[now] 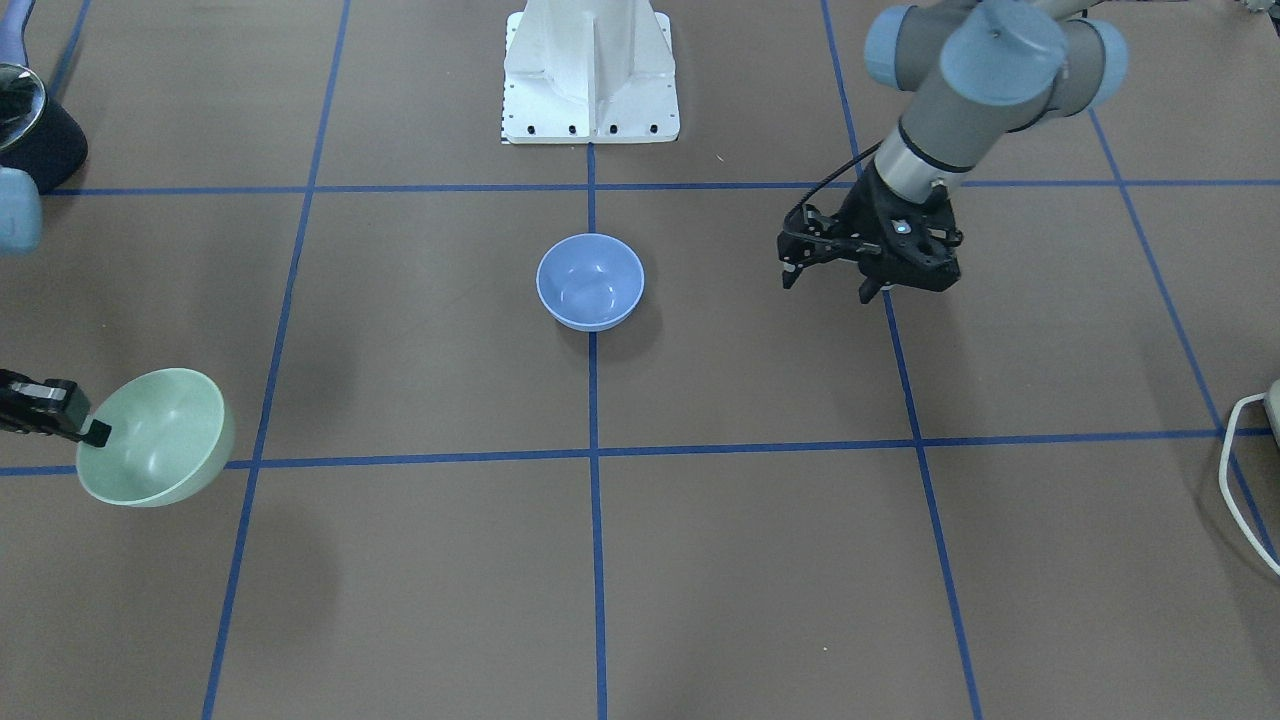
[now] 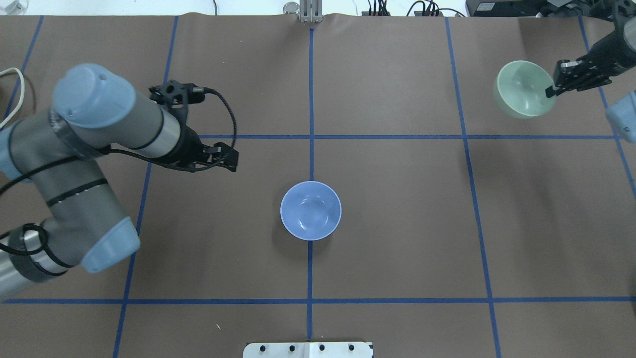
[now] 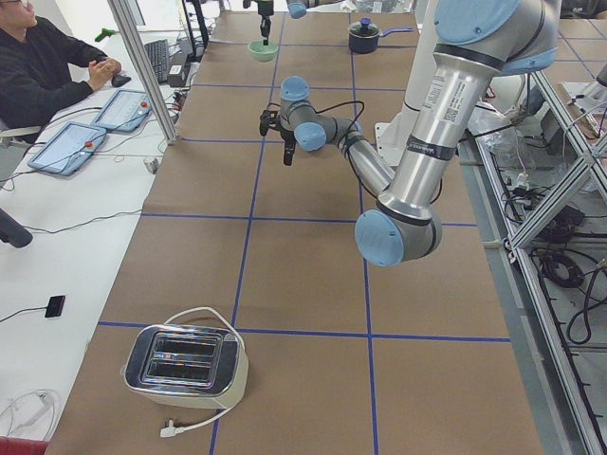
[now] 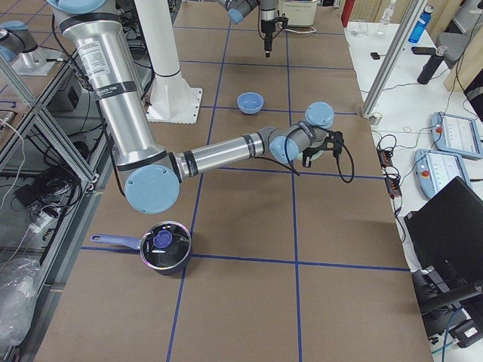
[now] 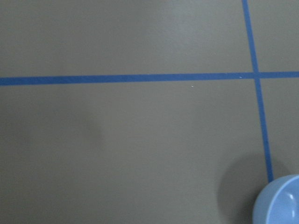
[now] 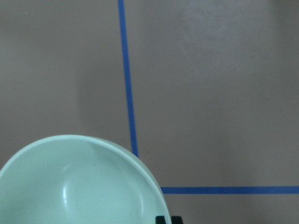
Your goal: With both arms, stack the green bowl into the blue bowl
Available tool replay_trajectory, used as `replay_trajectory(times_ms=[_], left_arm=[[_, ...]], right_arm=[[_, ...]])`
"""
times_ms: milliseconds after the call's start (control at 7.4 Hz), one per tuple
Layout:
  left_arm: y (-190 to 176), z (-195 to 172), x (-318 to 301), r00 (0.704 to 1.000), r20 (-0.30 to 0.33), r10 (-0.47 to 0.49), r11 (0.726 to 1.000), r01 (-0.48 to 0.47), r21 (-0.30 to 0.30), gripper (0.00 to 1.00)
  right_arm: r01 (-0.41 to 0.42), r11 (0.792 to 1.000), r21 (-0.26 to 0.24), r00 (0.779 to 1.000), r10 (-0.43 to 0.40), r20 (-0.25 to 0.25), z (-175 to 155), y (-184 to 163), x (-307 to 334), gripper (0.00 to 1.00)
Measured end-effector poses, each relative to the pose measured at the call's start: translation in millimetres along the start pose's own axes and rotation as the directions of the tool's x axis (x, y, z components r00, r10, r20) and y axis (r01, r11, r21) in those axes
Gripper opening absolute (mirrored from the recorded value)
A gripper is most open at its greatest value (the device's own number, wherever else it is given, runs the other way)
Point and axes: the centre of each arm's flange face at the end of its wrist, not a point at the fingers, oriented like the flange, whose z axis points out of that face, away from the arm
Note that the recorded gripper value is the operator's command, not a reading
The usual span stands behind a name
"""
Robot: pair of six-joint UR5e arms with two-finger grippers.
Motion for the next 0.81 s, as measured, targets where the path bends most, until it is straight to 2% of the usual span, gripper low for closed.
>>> replay_trajectory(times_ms=[405,811], left_arm=[[-8.0,-56.6,-136.5,0.996,0.007,0.084,0.996,-0.084,0.016,0.97],[-6.6,-107.4,-230.6,0.993,0.000,0.115,0.993,-0.115,0.037,0.97]], right_arm=[[-0.057,0.998,0.014,0.998,0.057,0.027,23.4,60.3,-111.9,0.00],[-0.072,0.997,0.016,0.997,0.072,0.014,49.8,114.9,-170.5,0.00]])
